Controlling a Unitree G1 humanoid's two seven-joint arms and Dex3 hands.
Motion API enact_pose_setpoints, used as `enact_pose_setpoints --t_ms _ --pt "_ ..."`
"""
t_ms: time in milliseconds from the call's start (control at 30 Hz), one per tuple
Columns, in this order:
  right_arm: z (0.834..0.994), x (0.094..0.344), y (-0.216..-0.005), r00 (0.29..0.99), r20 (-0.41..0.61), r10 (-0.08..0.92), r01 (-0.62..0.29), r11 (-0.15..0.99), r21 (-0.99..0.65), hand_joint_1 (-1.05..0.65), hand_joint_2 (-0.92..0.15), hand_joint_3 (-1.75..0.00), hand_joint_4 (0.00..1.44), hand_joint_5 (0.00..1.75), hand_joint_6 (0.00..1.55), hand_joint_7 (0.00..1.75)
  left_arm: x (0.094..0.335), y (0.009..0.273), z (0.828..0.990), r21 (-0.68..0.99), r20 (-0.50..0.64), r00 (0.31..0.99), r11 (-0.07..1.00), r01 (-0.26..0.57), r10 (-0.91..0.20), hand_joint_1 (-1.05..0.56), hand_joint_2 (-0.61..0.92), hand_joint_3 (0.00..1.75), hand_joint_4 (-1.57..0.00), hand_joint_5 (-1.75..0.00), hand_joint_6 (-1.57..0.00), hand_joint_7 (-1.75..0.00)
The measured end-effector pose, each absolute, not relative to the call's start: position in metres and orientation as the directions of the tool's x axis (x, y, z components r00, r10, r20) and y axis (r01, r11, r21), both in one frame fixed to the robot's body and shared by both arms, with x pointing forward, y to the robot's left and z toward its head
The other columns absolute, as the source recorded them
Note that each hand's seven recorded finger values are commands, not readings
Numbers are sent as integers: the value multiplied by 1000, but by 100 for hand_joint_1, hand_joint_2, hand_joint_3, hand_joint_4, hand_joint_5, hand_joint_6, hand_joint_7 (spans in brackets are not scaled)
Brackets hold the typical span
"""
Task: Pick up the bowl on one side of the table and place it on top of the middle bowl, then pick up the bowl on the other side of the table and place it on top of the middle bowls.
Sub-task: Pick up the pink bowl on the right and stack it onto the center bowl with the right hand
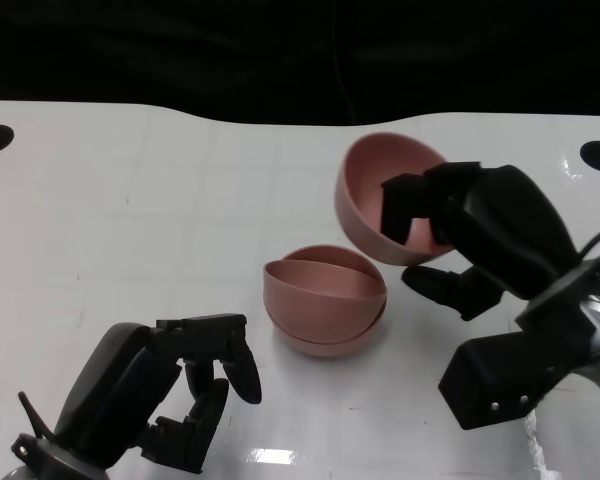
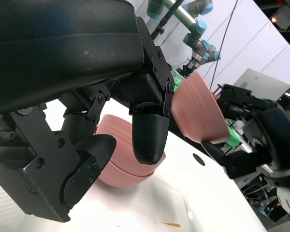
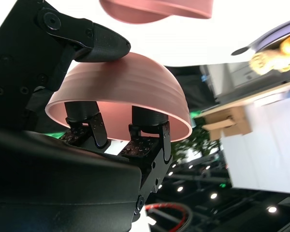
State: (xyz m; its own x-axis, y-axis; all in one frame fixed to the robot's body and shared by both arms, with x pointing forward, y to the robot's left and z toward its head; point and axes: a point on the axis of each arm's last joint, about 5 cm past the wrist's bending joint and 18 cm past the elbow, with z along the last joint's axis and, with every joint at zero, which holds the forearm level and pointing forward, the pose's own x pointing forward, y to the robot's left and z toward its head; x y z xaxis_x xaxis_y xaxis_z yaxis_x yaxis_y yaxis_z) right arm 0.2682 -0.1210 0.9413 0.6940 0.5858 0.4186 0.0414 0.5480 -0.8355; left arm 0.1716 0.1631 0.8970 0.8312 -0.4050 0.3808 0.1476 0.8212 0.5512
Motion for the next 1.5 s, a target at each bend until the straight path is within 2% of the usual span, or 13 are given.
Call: enact_pose_setpoints --t_ms 133,233,433,533,567,633,700,733,833,900,1033,1133,1500 --pt "942 271 -113 664 404 629 3 538 -843 -20 -31 -129 101 175 80 165 172 163 897 551 382 831 821 147 -405 3 19 163 -90 -169 -84 -149" --pt "942 272 -108 653 379 656 -28 521 -853 -15 -35 -113 100 175 88 146 172 162 897 550 382 831 822 147 -404 1 19 164 -90 -170 -83 -149" --pt "935 272 -100 642 310 701 -103 480 -871 -8 -33 -118 97 175 79 167 171 162 897 547 381 833 824 147 -402 2 17 164 -90 -170 -83 -149" --pt "933 273 -100 639 281 716 -130 460 -878 -7 -34 -117 95 175 78 165 171 162 896 547 381 833 824 147 -401 2 17 164 -90 -169 -83 -149" --pt "933 274 -100 637 270 722 -142 455 -879 -8 -34 -118 93 172 82 149 171 162 896 547 381 833 824 147 -402 2 17 165 -90 -169 -83 -149" --pt "935 275 -100 632 236 738 -184 439 -879 -11 -42 -94 90 147 91 87 171 162 897 548 380 833 823 147 -402 1 17 165 -90 -169 -84 -149" --pt "936 275 -100 626 207 752 -219 424 -879 -11 -44 -84 88 137 95 60 171 162 897 550 379 834 823 147 -402 1 17 165 -90 -169 -84 -149" --pt "936 275 -101 624 203 754 -226 423 -877 -14 -43 -80 79 104 87 37 171 162 897 550 379 834 822 147 -402 1 16 165 -90 -169 -84 -149" --pt "936 275 -101 616 214 758 -231 434 -871 -22 -38 -88 70 56 79 9 171 162 897 550 379 834 822 147 -402 2 16 165 -91 -169 -84 -149" --pt "934 275 -102 609 220 762 -233 437 -869 -27 -42 -83 62 47 74 4 171 162 897 550 379 834 822 147 -402 2 16 165 -90 -169 -84 -149" --pt "934 275 -103 613 215 760 -231 432 -872 -34 -75 -28 40 50 58 0 171 162 897 550 379 834 822 147 -402 3 17 165 -90 -169 -84 -149" --pt "935 275 -104 617 210 758 -226 427 -876 -41 -86 -13 30 53 52 0 171 162 897 550 379 834 822 147 -402 3 17 165 -90 -169 -83 -149" --pt "938 269 -115 633 228 740 -178 426 -887 -59 -92 -13 0 63 32 0 171 162 897 551 379 833 822 146 -403 4 17 165 -90 -168 -84 -148"
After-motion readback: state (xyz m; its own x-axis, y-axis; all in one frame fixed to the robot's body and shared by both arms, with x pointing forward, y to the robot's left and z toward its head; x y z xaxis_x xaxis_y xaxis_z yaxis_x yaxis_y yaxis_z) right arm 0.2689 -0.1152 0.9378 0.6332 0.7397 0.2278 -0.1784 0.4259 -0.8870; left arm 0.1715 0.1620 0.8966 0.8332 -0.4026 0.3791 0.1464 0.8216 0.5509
